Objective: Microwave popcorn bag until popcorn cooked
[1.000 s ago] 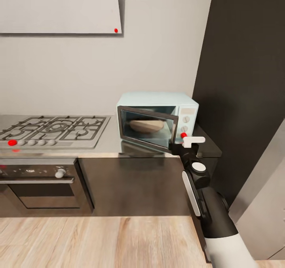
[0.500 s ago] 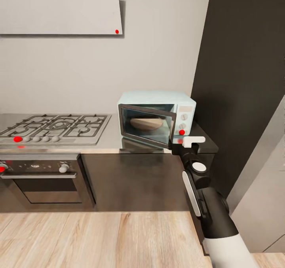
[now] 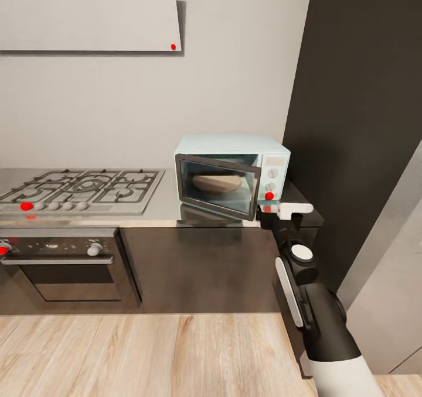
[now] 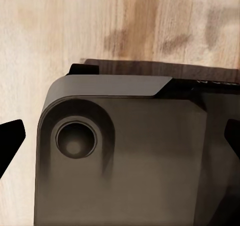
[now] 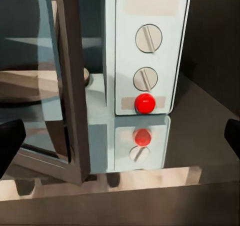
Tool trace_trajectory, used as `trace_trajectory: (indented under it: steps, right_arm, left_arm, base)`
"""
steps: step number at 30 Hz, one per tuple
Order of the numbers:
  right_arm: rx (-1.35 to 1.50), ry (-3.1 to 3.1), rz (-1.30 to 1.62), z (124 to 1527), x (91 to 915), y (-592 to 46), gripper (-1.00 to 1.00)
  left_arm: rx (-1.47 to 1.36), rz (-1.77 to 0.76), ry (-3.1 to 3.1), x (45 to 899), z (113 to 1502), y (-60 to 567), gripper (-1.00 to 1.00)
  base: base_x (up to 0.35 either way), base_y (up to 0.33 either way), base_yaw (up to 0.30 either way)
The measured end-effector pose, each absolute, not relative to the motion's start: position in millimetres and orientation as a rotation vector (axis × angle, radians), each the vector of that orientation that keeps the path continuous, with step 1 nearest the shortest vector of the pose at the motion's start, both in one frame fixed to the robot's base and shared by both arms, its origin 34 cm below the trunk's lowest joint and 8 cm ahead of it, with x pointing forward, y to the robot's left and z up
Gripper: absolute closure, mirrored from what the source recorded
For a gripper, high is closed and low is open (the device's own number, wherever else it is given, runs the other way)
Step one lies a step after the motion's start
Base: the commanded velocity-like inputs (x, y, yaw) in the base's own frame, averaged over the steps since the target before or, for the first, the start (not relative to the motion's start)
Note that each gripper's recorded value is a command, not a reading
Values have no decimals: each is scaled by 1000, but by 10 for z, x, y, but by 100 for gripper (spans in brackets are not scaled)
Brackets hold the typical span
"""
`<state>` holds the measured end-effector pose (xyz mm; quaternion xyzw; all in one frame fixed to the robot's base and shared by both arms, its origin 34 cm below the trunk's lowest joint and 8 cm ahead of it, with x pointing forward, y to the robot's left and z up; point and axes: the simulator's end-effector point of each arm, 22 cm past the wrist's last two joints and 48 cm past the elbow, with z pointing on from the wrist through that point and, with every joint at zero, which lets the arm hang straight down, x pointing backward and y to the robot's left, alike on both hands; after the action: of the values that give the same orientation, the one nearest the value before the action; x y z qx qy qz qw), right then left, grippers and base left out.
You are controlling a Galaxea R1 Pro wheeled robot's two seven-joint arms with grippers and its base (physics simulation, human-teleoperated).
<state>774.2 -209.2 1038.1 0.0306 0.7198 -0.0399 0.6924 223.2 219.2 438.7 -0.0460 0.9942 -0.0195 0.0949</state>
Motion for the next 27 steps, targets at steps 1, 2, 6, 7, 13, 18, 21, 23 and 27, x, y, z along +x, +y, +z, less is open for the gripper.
trace_trajectory:
  steps: [1, 2, 6, 7, 13, 18, 21, 23, 27]
  right_arm:
    - [65, 1612, -90, 10363, 7743, -2089, -100]
    - [65, 1614, -90, 10351, 7744, -2092, -100]
    - [62, 1614, -94, 10339, 7739, -2122, -100]
    - [56, 1611, -103, 10342, 7738, -2150, -100]
    - [32, 1608, -195, 10307, 7763, -2577, -100]
    - [-28, 1618, -152, 10277, 7790, -2461, -100]
    - [-124, 1628, -49, 10252, 7796, -2200, -100]
    - [-185, 1632, 18, 10231, 7785, -2043, -100]
    - [-177, 1633, 43, 10238, 7792, -2141, -100]
  left_arm:
    - [-137, -58, 2948, 2232, 4387, 2192, -100]
    - [-136, -58, 2948, 2232, 4387, 2192, -100]
    - [-130, -58, 2948, 2232, 4387, 2190, -100]
    - [-132, -58, 2947, 2238, 4387, 2190, -100]
    - [-140, -57, 2945, 2256, 4388, 2194, -100]
    - [-138, -57, 2945, 2256, 4388, 2193, -100]
    - [-142, -57, 2943, 2261, 4390, 2194, -100]
    - [-143, -57, 2944, 2258, 4388, 2195, -100]
    - [-143, -57, 2944, 2256, 4388, 2195, -100]
  base:
    - [0, 0, 0]
    - [0, 0, 0]
    - [4, -32, 0]
    - [40, -180, 0]
    - [35, -86, 0]
    - [37, -2, 0]
    - [200, 0, 0]
    - [62, 0, 0]
    - [11, 0, 0]
